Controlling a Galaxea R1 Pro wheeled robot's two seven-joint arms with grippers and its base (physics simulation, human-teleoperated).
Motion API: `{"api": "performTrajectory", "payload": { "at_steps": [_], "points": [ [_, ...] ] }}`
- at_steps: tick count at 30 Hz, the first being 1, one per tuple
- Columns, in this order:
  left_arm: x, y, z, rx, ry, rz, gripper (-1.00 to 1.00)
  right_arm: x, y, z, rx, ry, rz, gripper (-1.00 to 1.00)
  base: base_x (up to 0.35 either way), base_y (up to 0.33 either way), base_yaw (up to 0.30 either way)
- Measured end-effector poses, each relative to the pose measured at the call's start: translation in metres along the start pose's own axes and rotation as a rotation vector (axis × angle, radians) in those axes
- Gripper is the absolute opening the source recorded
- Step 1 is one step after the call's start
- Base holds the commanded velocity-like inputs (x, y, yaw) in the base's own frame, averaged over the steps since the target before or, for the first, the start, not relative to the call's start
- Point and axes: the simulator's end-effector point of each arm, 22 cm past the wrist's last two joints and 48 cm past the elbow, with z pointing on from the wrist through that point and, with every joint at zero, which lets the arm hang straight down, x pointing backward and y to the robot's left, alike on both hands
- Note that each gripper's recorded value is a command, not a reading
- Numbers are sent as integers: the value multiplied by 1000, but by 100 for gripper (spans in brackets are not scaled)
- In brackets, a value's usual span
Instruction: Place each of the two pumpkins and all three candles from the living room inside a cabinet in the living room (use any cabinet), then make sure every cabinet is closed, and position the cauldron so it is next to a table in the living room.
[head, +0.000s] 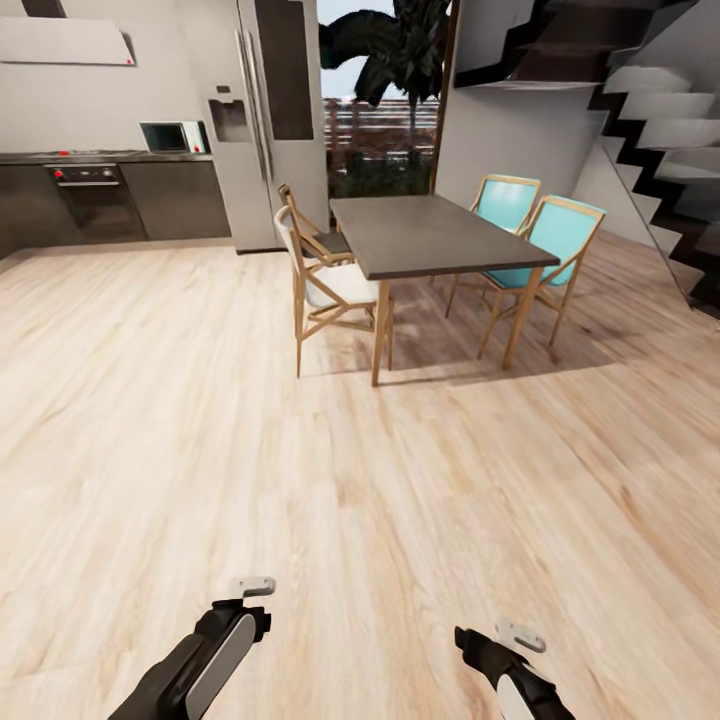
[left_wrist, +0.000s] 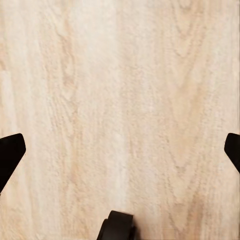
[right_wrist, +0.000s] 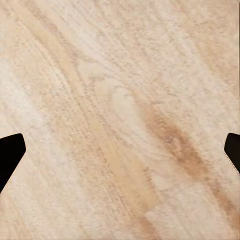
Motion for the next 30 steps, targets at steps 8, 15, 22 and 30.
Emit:
{"api": "performTrajectory", "payload": {
  "at_steps": [8, 15, 22, 30],
  "points": [
    [1, 1, 2, -8, 0, 10, 100, 3, -1, 1, 3, 6, -1, 100, 210, 0, -228],
    [3, 1, 4, -8, 6, 11, 100, 5, -2, 3, 5, 12, -1, 100, 119, 0, -237],
    [5, 0, 6, -8, 11, 13, 100, 8, -3, 4, 7, 17, -1, 100, 170, 0, -242],
    [7, 0, 7, -8, 16, 13, 100, 10, -5, 5, 10, 22, -1, 100, 300, 0, -254]
  ]
}}
